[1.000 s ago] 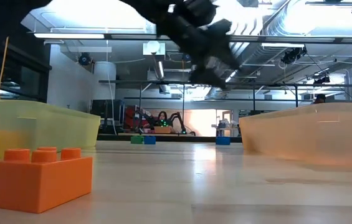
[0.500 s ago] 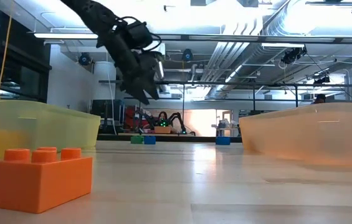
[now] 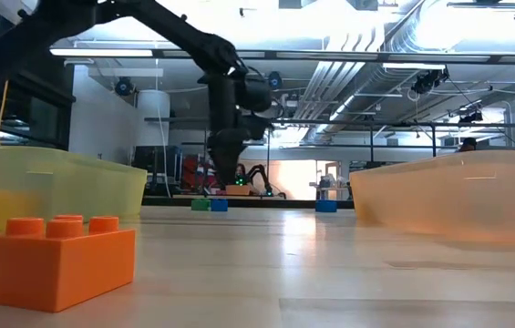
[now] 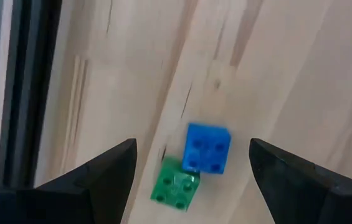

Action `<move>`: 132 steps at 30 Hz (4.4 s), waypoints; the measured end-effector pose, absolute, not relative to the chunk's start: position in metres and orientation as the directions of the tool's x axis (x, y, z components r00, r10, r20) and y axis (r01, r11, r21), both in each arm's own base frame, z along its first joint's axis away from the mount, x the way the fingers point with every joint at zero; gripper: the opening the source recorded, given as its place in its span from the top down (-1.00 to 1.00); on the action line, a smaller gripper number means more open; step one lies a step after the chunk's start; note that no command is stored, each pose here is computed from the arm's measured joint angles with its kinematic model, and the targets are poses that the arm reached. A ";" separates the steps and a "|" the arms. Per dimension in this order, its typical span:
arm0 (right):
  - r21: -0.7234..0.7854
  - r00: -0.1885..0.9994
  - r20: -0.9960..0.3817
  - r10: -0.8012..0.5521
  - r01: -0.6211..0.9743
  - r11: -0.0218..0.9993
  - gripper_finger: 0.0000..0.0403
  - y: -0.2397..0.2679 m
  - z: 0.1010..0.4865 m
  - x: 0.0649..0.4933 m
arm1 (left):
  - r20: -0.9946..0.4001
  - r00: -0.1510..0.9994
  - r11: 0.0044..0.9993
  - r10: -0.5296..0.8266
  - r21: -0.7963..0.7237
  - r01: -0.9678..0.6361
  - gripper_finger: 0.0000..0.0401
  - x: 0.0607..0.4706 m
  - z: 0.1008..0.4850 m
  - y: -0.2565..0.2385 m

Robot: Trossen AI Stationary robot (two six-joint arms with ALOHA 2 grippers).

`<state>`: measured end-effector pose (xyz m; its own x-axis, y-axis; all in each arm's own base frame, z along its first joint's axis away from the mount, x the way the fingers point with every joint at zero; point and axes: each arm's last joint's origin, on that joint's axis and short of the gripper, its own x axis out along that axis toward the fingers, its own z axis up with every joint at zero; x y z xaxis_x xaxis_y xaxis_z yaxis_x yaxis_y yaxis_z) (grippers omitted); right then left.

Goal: Sort blocks by size
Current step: Put the small blue game piece into the orange bin

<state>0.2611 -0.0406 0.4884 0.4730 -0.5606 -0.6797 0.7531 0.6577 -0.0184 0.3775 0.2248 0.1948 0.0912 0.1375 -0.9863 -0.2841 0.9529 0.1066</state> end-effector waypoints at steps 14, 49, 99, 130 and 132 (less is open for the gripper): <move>-0.016 0.469 -0.686 -0.556 0.754 0.657 1.00 -0.040 0.488 0.260 | -0.994 -0.096 0.977 0.051 0.069 -0.200 -0.46 0.378 0.144 0.221; -0.048 0.473 -0.690 -0.547 0.725 0.687 1.00 -0.039 0.488 0.260 | -0.981 0.188 0.926 0.056 -0.019 -0.377 0.50 0.372 0.212 0.223; 0.002 0.577 -0.753 -0.316 0.482 0.876 1.00 -0.005 0.486 0.264 | -0.567 0.768 0.891 -0.297 -0.454 0.009 -0.61 0.382 0.259 0.034; 0.428 0.248 -0.896 0.368 0.259 0.866 -0.27 0.294 0.231 0.275 | -0.151 0.988 0.867 -0.022 -0.495 -0.057 -0.61 0.180 0.326 -0.051; 0.359 0.197 -0.927 0.320 0.210 0.910 -0.32 0.295 0.216 0.280 | -0.150 0.988 0.867 -0.027 -0.496 -0.051 -0.61 0.179 0.327 -0.052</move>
<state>0.2800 0.2946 0.2155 0.1968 0.3199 -0.9268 0.2103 0.9095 0.3585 0.1791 -0.0519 0.3265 0.9883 -0.0274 -0.1497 -0.0511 0.8669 -0.4959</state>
